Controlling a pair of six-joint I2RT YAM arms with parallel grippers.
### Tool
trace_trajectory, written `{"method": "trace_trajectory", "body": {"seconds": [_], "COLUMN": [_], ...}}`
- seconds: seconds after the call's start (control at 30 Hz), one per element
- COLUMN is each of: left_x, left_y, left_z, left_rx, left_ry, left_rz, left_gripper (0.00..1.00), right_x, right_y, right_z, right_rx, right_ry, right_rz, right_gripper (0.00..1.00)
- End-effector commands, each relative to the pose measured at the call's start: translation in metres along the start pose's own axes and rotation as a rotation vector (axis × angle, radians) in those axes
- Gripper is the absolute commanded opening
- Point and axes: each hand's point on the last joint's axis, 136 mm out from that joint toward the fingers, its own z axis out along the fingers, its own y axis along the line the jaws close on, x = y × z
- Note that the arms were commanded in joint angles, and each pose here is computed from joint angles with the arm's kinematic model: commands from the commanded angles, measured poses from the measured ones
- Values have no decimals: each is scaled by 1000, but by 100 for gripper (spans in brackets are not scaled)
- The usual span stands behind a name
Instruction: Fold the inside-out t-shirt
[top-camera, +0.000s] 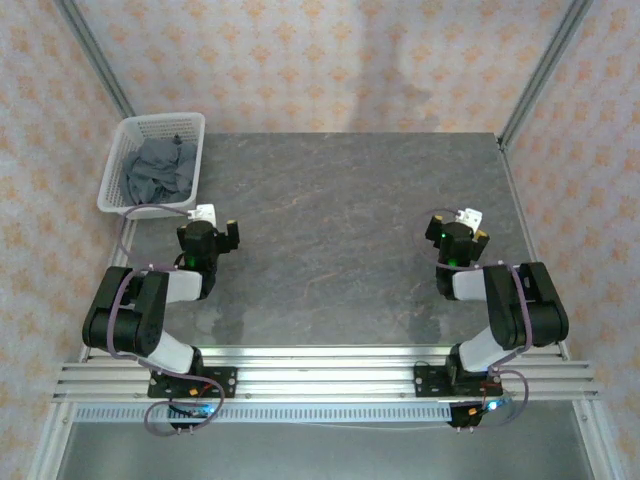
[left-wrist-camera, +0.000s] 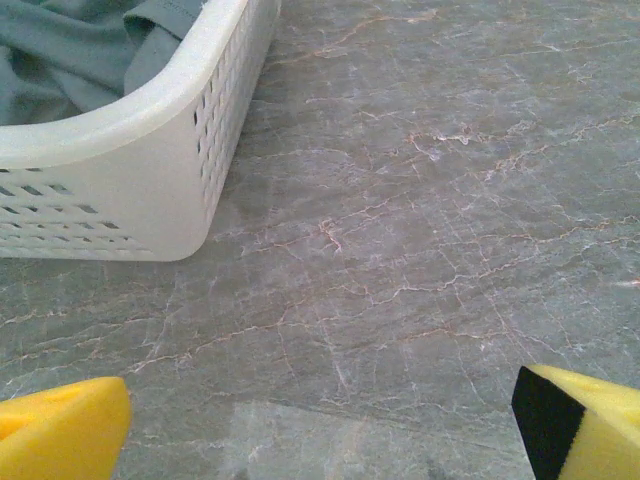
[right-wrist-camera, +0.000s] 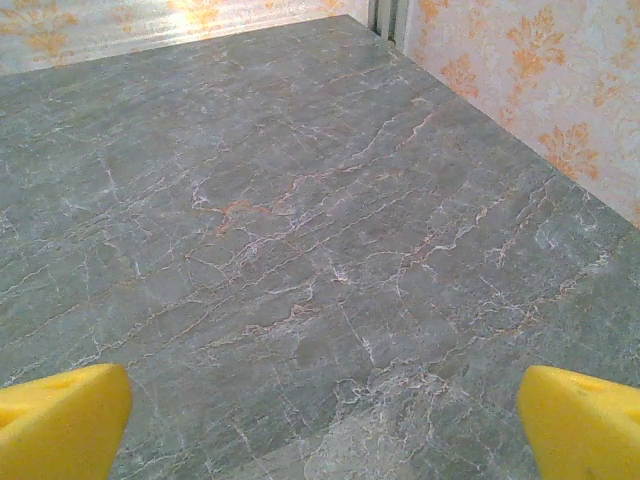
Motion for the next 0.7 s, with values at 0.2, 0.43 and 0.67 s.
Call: {"method": "trace_trajectory", "body": {"seconds": [0.2,0.43,0.67], "left_x": [-17,-17,-17], "left_y": [1,1,0], "left_z": [-1,-1,-1], "left_rx": [-8,-7,-5], "left_ry": [-46,-47,-47], "left_rz": [-7,-7,-6], "left_gripper": [100,100,100], "right_x": [-11,-11,-12], "right_y": [0,0,-2], "right_z": [-1,-1,-2], "right_rx": [9,9,20], "right_ry": [-30,-31,-37], "right_rz": [19,20,24], "right_gripper": [99,99,99]}}
